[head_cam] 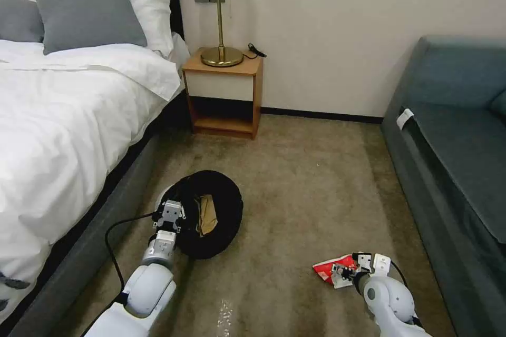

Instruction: Pick up the trash bin, then pick up the garbage on the floor and place it into the trash bin.

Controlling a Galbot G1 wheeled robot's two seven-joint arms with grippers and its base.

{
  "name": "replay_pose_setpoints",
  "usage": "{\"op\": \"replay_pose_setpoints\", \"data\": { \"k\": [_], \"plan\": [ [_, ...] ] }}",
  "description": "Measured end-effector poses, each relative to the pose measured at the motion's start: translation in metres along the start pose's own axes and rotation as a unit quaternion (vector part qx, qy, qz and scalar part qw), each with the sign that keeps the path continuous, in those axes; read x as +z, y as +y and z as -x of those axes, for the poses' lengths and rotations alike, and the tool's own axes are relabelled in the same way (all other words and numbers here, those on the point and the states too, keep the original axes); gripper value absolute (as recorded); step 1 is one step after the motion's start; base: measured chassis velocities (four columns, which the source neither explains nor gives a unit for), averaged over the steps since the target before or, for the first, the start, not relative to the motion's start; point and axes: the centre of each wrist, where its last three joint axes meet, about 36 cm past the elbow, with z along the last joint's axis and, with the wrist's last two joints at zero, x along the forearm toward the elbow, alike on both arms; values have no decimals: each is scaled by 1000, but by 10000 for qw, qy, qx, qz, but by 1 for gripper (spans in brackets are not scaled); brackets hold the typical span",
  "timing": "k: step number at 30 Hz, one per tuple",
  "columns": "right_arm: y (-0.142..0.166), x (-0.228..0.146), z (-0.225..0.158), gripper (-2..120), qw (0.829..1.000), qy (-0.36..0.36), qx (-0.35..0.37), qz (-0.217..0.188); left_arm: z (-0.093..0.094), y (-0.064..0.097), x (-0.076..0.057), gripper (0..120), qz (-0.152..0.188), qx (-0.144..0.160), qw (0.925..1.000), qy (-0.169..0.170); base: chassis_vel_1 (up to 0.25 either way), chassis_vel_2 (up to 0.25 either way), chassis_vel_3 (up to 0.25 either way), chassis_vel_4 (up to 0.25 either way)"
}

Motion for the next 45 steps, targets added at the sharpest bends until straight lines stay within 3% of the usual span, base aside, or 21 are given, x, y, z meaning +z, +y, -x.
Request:
{"op": "replay_pose_setpoints", "data": {
  "k": [15, 25, 27, 29, 35, 37, 39, 45],
  "plan": [
    [6, 3, 31, 90, 9995, 283, 32, 129, -8, -2, 4, 4, -2, 32, 10000, 41, 0, 0, 0, 0],
    [1, 3, 45, 57, 9991, 401, 24, 136, -12, -6, 4, 4, -16, 41, 10000, 62, 0, 0, 0, 0],
    [2, 4, 48, 45, 9990, 422, -5, 137, -12, -7, 3, 4, -29, 49, 10000, 52, 0, 0, 0, 0],
    [2, 4, 48, 42, 9990, 429, -17, 134, -12, -7, 3, 4, -33, 49, 10000, 45, 0, 0, 0, 0],
    [-2, 6, 49, 16, 9989, 446, -32, 128, -13, -6, 3, 4, -27, 47, 10000, 46, 0, 0, 0, 0],
    [-2, 6, 49, 14, 9989, 447, -31, 128, -14, -6, 3, 4, -25, 49, 10000, 50, 0, 0, 0, 0],
    [-3, 7, 49, 0, 9989, 453, -27, 126, -14, -6, 3, 4, -21, 48, 10000, 49, 0, 0, 0, 0],
    [-3, 10, 49, 0, 9990, 437, -29, 111, -13, -4, 2, 4, -24, 43, 10000, 23, 0, 0, 0, 0]
  ]
}}
